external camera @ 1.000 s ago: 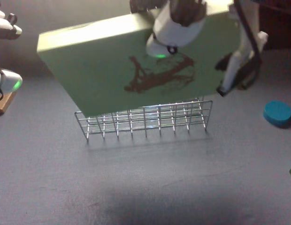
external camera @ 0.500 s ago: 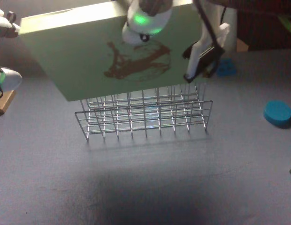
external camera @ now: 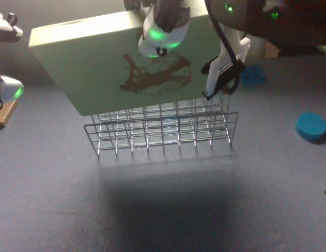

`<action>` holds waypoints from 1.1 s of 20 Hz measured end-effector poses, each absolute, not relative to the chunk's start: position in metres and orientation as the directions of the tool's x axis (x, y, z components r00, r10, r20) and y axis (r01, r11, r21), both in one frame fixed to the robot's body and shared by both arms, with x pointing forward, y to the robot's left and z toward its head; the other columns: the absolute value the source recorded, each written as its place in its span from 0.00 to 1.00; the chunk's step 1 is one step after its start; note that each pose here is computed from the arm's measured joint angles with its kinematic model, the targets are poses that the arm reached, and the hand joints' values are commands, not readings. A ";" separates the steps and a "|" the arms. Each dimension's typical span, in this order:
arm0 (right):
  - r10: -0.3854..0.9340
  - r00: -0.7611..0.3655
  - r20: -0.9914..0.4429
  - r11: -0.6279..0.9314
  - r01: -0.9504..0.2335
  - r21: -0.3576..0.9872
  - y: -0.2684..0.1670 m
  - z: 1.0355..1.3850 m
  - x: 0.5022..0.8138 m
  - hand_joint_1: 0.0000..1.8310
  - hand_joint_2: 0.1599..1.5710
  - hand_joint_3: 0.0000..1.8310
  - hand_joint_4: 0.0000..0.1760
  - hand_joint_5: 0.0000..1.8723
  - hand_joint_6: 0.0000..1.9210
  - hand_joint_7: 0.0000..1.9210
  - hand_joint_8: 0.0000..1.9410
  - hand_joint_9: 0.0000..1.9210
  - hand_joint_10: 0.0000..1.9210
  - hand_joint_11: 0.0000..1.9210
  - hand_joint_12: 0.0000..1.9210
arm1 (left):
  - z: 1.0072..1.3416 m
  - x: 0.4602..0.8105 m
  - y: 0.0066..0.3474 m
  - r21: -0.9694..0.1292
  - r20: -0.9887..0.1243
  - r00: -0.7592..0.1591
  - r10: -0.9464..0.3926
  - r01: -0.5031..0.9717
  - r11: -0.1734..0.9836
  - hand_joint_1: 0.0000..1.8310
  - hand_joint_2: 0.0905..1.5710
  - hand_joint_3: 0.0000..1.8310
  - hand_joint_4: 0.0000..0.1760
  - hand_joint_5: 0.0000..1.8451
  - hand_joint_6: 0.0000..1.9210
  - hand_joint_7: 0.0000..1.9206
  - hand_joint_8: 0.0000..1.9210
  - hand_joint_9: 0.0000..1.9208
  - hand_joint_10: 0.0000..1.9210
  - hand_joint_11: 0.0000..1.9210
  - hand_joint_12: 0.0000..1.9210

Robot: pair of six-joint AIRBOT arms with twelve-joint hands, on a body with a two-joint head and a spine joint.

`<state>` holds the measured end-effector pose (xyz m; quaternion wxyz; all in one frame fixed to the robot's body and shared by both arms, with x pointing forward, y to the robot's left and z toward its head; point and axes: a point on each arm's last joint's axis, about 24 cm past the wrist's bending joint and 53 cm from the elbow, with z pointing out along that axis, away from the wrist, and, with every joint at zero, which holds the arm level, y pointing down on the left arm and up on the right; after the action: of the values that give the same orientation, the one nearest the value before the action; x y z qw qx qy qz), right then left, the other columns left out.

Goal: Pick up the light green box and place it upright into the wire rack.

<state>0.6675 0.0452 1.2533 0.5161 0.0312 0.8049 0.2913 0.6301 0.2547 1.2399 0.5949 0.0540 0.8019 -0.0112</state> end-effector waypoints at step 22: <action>0.358 -0.541 -0.761 0.826 -0.197 0.529 0.028 1.166 0.675 0.74 0.71 0.00 0.00 0.44 0.53 0.48 0.57 0.43 0.75 0.38 0.76 | 1.242 0.628 0.250 0.027 -0.956 -0.288 0.057 0.105 0.994 0.08 0.78 0.00 0.37 0.14 0.00 0.12 0.00 0.11 0.00 0.00 0.29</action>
<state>0.6749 0.0280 1.1664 0.4766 0.0485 0.8281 0.2912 0.6280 0.2497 1.2417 0.5945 0.0505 0.8022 -0.0204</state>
